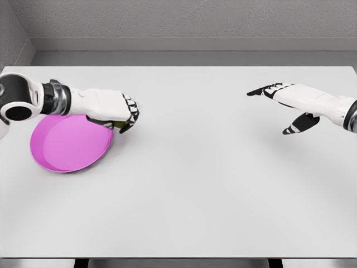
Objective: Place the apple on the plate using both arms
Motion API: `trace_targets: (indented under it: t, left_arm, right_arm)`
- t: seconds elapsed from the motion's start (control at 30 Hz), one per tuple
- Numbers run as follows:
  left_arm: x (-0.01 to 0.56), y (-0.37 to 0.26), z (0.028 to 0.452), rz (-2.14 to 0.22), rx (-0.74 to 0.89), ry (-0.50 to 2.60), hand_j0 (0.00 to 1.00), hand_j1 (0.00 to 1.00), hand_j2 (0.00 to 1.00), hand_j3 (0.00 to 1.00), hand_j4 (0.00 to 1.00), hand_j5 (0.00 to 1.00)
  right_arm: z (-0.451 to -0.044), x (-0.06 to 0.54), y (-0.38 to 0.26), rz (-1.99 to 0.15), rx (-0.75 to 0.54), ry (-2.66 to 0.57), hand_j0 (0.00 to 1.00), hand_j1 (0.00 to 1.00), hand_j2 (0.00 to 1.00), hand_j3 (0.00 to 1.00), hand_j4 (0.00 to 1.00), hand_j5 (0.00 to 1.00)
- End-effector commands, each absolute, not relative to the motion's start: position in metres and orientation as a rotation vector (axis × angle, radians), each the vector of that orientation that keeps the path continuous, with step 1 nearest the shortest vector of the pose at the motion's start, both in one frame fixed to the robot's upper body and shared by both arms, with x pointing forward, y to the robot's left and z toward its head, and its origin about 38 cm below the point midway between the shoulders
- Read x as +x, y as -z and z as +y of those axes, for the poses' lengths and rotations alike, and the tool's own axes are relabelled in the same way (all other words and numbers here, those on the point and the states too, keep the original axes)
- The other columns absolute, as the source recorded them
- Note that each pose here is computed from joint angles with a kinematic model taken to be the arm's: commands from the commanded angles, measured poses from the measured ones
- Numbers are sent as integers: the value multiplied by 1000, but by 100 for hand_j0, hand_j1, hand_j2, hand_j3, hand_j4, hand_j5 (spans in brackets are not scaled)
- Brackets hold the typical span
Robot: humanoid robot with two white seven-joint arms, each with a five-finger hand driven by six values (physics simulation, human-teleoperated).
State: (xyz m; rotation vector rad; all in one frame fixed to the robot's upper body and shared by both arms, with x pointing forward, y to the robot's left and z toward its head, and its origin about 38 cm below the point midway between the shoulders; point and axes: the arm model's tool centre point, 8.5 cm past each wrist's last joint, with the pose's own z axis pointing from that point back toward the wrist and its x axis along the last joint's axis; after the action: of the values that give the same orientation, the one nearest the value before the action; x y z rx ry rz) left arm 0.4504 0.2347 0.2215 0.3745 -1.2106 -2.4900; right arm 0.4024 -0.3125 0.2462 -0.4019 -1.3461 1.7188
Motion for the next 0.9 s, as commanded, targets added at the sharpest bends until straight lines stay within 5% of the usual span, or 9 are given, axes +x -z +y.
trace_targets:
  t: [0.0, 0.5, 0.53, 0.63, 0.87]
  left_arm:
    - [451, -232, 267, -1181, 416, 2432, 28, 28, 28, 28, 28, 28]
    - [442, -206, 315, -1091, 391, 2326, 33, 33, 33, 33, 33, 33]
    - [442, -206, 315, -1090, 392, 2327, 36, 36, 36, 36, 36, 36]
    - [442, -206, 315, -1089, 390, 2327, 98, 98, 98, 98, 98, 98]
    - [442, -206, 319, -1073, 402, 2332, 100, 100, 100, 100, 100, 100]
  right_arm:
    - [-313, 402, -246, -1346, -399, -1717, 100, 100, 100, 100, 100, 100]
    - [-312, 402, -246, -1348, -399, -1717, 100, 100, 100, 100, 100, 100]
    - [-313, 402, -247, -1347, -401, -1717, 100, 100, 100, 100, 100, 100]
    - [-313, 403, -246, -1347, -400, -1716, 100, 100, 100, 100, 100, 100]
    - [-314, 403, -247, -1348, -404, -1714, 100, 100, 100, 100, 100, 100]
